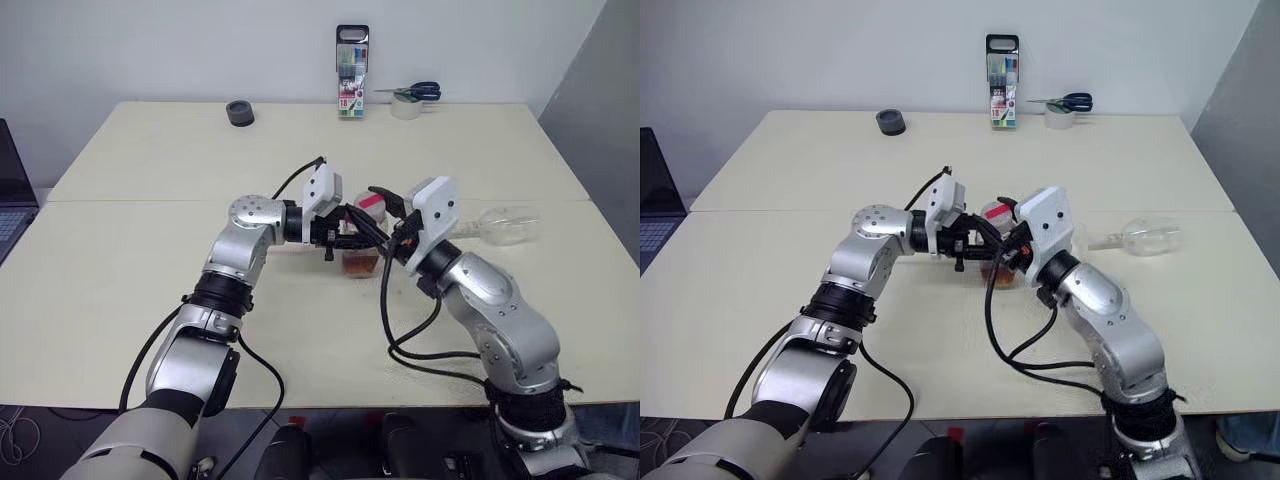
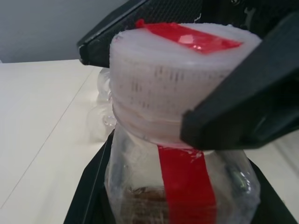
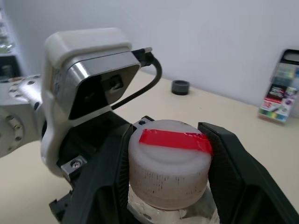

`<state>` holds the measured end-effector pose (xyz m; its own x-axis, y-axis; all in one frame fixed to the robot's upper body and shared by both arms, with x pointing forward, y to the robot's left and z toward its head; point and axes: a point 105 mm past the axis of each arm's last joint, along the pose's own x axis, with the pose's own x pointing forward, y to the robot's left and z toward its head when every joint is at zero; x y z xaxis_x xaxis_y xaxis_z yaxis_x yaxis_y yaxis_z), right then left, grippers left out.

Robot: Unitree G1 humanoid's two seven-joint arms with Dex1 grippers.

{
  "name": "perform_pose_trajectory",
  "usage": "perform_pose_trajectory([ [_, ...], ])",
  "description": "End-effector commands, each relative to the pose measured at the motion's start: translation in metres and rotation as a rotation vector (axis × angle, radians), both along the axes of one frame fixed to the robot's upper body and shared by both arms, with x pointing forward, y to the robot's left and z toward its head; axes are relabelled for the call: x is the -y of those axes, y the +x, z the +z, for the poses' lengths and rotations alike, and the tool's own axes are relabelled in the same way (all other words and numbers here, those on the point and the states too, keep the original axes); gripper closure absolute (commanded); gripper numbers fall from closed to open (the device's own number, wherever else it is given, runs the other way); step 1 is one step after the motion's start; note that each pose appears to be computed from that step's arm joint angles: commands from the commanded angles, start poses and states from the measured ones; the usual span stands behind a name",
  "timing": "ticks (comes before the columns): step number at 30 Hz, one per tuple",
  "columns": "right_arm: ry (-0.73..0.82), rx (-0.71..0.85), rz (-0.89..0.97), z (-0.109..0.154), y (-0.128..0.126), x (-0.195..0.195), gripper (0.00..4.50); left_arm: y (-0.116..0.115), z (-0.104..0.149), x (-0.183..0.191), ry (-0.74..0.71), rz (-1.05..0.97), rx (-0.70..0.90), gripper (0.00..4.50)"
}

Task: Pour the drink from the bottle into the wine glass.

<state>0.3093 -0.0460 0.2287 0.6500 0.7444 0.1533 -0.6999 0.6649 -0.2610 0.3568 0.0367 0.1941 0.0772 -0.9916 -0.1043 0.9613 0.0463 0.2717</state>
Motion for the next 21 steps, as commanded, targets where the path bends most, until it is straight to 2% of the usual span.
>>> perform_pose_trajectory([
  [1,-0.085,0.032,0.233,0.019,-0.005,0.000,2.60,-0.006,0.010,0.007,0.008,-0.051,0.043,2.76],
  [5,-0.120,-0.068,0.341,0.021,0.002,0.007,2.60,-0.007,0.010,0.008,0.008,-0.056,0.045,2.76],
  [7,-0.125,-0.061,0.306,0.017,0.006,0.007,2.60,-0.007,0.010,0.007,0.003,-0.051,0.044,2.76],
  [14,-0.061,0.024,0.166,0.028,0.003,0.016,0.21,-0.007,0.011,0.005,0.004,-0.048,0.040,2.77],
  [21,-0.030,0.072,0.057,0.026,-0.006,0.015,0.20,-0.007,0.013,0.006,0.017,-0.064,0.040,2.77],
])
